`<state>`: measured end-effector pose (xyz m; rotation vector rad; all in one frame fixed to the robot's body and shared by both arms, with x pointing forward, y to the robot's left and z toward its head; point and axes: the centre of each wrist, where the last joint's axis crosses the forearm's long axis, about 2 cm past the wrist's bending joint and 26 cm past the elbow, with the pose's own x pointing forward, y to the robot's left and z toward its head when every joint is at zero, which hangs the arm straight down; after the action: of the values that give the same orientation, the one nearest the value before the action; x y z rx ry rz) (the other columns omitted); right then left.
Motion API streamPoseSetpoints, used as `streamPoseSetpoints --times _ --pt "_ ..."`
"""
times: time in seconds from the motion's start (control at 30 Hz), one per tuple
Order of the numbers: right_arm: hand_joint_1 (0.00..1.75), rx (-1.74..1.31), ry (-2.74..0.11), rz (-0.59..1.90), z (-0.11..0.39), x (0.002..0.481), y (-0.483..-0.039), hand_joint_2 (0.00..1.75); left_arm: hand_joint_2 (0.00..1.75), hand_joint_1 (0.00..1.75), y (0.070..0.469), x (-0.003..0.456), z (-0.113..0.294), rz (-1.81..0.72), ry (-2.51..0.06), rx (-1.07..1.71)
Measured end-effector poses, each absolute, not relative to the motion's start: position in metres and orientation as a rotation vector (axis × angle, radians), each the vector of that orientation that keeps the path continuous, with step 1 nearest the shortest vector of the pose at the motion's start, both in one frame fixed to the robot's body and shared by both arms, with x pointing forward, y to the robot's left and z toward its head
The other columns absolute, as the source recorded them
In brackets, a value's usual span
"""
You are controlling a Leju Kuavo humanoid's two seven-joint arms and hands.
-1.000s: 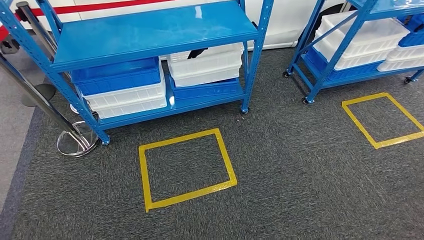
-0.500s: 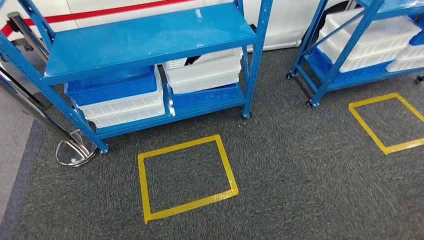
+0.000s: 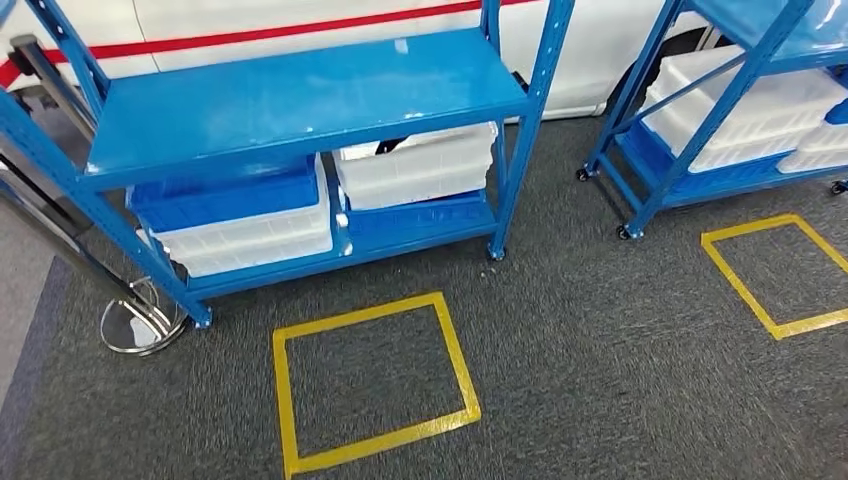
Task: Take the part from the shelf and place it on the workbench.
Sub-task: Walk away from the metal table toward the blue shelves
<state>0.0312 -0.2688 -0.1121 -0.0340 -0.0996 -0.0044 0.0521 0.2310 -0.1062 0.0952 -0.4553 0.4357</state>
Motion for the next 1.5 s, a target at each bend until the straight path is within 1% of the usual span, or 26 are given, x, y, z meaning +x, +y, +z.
streamPoseSetpoints --times 0.83,1.07,1.3,1.5 --pt "0.0 -0.044 -0.086 -0.024 -0.113 0.018 -0.269 0.0 0.0 0.0 0.24 0.035 -0.109 0.36 -0.421 0.087" --pt "0.0 -0.044 -0.101 -0.023 -0.112 0.027 -0.27 0.0 0.0 0.0 0.244 0.041 -0.109 0.348 -0.431 0.088" --pt "0.0 -0.046 -0.081 -0.019 -0.113 0.016 -0.27 0.0 0.0 0.0 0.243 0.035 -0.11 0.346 -0.416 0.087" --pt "0.0 -0.043 -0.087 -0.015 -0.113 0.02 -0.27 0.0 0.0 0.0 0.245 0.041 -0.109 0.342 -0.418 0.091"
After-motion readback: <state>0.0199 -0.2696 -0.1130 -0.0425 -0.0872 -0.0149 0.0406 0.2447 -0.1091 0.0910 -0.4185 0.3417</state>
